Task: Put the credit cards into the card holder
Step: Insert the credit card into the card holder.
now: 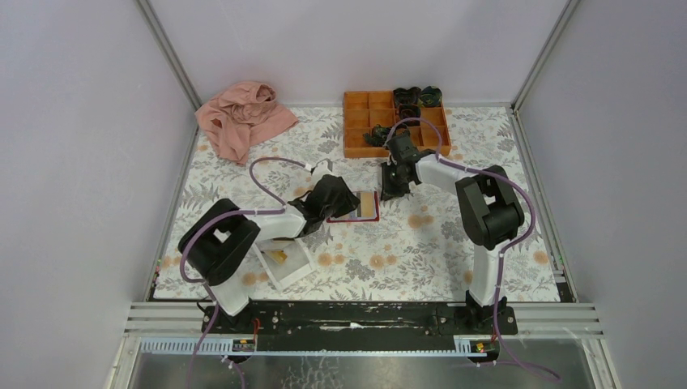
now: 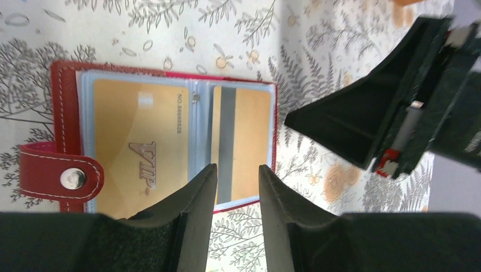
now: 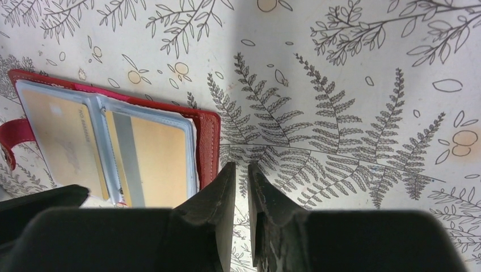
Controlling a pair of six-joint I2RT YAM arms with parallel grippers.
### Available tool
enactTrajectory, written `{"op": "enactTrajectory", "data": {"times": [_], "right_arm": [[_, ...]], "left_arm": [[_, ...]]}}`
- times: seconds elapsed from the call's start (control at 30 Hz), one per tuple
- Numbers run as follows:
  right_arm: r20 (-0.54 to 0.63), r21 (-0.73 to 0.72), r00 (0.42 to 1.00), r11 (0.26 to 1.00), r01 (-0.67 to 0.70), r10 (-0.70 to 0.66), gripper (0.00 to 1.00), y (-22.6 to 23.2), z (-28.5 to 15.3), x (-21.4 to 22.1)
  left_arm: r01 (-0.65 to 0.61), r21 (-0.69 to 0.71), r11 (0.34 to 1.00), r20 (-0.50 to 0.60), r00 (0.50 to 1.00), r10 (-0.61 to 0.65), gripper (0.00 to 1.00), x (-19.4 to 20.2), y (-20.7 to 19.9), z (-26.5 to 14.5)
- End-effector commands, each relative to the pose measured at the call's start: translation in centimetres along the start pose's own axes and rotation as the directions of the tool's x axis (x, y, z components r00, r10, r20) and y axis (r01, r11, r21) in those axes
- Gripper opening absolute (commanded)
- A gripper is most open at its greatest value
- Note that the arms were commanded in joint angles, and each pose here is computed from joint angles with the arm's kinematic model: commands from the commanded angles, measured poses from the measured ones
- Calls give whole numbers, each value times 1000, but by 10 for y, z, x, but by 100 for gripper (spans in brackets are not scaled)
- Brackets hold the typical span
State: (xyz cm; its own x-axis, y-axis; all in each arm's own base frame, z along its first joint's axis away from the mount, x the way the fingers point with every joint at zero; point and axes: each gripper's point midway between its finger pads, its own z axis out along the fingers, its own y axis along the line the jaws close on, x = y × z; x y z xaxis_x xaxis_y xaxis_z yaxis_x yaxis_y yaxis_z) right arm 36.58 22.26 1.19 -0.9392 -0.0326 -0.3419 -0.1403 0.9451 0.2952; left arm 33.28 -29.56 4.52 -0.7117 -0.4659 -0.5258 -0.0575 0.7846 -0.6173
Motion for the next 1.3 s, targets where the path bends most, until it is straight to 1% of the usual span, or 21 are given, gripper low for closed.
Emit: {"op": "enactTrajectory", "data": {"times": [0.0, 0.13, 0.23, 0.37, 0.5, 0.73, 0.9, 1.07, 1.27], "right_arm": [[-6, 2, 1000, 1000, 4, -4, 20, 2, -12, 10], [25, -26, 1000, 1000, 1, 0, 21, 8, -21, 6], [39, -64, 999, 998, 2, 1, 22, 17, -30, 4], [54, -96, 999, 995, 11, -5, 27, 27, -40, 6], [52, -107, 999, 994, 20, -14, 28, 34, -42, 13], [51, -96, 999, 995, 17, -12, 28, 30, -40, 16], [46, -95, 999, 995, 21, -17, 28, 30, -38, 16], [48, -85, 998, 996, 30, -26, 28, 28, -39, 15], [51, -86, 998, 996, 34, -30, 28, 29, -40, 14]], "left_arm": [[-12, -34, 999, 103, 995, 15, 41, -32, -12, -9], [-18, -157, 987, 110, 993, 36, 41, -35, 10, -14], [-18, -239, 971, 86, 996, 39, 41, -28, 29, -19], [-13, -315, 949, 72, 997, 38, 40, -25, 45, -26], [-1, -386, 922, 80, 996, 35, 40, -25, 59, -33], [-1, -459, 889, 78, 996, 41, 40, -25, 71, -37], [-15, -489, 872, 60, 997, 51, 40, -21, 78, -32], [-31, -501, 865, 41, 997, 60, 40, -14, 87, -25], [-37, -490, 871, 24, 998, 55, 39, -6, 89, -18]]}}
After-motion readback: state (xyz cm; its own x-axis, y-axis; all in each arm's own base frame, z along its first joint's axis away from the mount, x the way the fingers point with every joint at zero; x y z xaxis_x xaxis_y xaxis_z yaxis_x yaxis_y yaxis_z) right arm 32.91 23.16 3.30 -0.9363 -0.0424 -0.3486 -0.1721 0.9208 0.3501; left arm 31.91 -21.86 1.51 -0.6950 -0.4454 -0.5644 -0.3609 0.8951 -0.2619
